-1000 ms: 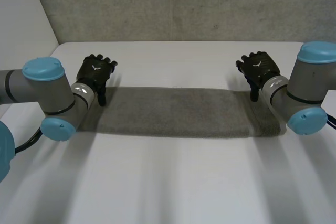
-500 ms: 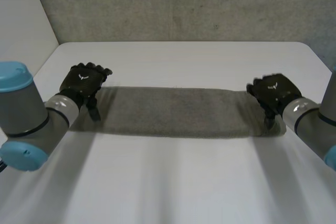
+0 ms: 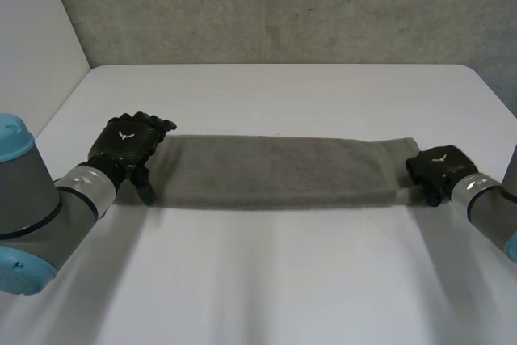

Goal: Fold the towel.

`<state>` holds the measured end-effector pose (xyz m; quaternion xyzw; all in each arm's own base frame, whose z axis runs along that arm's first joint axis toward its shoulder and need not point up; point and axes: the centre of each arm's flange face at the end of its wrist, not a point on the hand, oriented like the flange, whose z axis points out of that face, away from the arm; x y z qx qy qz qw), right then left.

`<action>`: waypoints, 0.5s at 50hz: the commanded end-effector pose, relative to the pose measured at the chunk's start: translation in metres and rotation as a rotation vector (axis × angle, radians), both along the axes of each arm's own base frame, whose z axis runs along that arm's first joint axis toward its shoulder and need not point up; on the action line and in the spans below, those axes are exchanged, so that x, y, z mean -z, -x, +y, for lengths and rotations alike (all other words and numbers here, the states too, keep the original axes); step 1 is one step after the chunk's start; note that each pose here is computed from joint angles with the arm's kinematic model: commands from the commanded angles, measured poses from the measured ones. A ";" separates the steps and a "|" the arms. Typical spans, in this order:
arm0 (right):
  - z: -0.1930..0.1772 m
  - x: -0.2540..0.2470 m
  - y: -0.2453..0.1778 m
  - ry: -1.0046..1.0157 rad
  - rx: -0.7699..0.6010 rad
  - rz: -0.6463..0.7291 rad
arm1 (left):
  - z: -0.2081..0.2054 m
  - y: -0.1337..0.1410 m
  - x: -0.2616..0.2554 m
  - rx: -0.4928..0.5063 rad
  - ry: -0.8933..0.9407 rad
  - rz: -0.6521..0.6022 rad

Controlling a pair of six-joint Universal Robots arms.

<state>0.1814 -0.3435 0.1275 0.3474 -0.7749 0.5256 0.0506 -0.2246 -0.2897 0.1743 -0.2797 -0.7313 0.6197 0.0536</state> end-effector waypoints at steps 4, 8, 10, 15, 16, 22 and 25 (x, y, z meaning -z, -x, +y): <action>-0.023 -0.042 0.042 0.143 0.110 0.026 | 0.002 -0.003 -0.012 -0.008 0.032 0.009; -0.039 -0.040 0.072 0.135 0.157 0.128 | 0.003 -0.006 -0.016 -0.015 0.043 0.010; -0.043 -0.036 0.081 0.122 0.156 0.181 | 0.003 -0.007 -0.018 -0.020 0.049 0.013; -0.049 -0.045 0.083 0.144 0.173 0.264 | -0.001 -0.011 -0.024 -0.033 0.066 0.015; -0.047 -0.052 0.069 0.170 0.159 0.249 | -0.003 -0.011 -0.026 -0.036 0.074 0.016; -0.020 -0.104 -0.028 0.356 -0.017 0.069 | -0.009 -0.009 -0.037 -0.036 0.113 0.026; -0.008 -0.114 -0.053 0.402 -0.079 0.034 | -0.010 -0.006 -0.042 -0.032 0.131 0.031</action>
